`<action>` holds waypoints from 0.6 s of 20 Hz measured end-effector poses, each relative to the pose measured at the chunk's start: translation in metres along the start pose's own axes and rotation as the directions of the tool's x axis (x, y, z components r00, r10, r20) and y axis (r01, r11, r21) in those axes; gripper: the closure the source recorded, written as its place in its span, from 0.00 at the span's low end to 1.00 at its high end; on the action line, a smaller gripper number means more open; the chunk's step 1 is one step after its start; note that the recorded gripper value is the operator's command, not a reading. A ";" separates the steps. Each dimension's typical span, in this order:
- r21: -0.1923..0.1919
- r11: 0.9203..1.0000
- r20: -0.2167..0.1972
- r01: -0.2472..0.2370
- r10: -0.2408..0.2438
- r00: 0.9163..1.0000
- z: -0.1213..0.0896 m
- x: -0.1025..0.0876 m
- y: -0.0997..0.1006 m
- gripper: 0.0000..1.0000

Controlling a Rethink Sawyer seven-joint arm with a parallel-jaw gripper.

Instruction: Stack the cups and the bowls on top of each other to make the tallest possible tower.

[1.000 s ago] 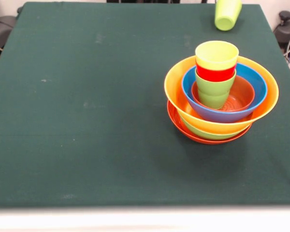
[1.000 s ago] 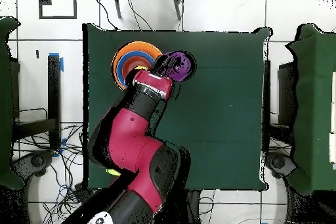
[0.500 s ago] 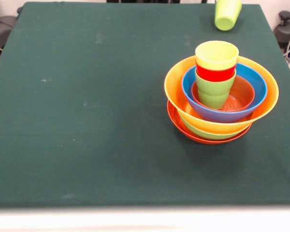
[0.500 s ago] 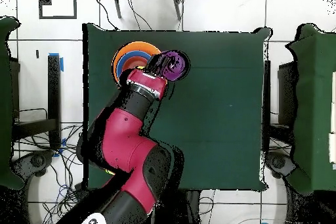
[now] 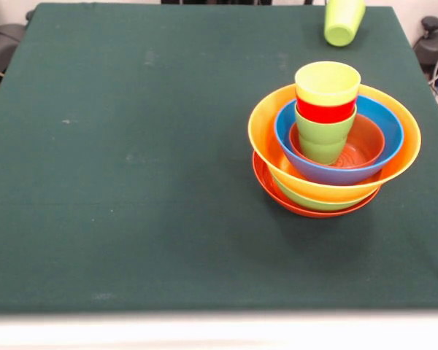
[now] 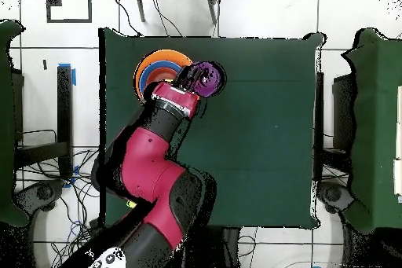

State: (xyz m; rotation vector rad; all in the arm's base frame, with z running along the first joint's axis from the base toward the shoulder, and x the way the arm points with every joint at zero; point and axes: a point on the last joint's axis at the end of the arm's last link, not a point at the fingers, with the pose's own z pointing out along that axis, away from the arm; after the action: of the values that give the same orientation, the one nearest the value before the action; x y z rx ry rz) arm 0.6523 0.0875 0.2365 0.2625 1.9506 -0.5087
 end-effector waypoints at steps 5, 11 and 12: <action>0.009 1.000 -0.010 0.005 -0.005 1.000 0.004 0.008 0.000 1.00; 0.023 1.000 -0.015 0.001 -0.001 1.000 0.010 0.009 -0.009 1.00; 0.027 1.000 -0.015 0.000 0.000 1.000 0.011 0.009 -0.011 1.00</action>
State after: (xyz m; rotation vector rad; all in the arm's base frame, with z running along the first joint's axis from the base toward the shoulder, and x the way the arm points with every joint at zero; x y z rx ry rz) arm 0.6533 0.0722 0.2268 0.2843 1.9599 -0.5341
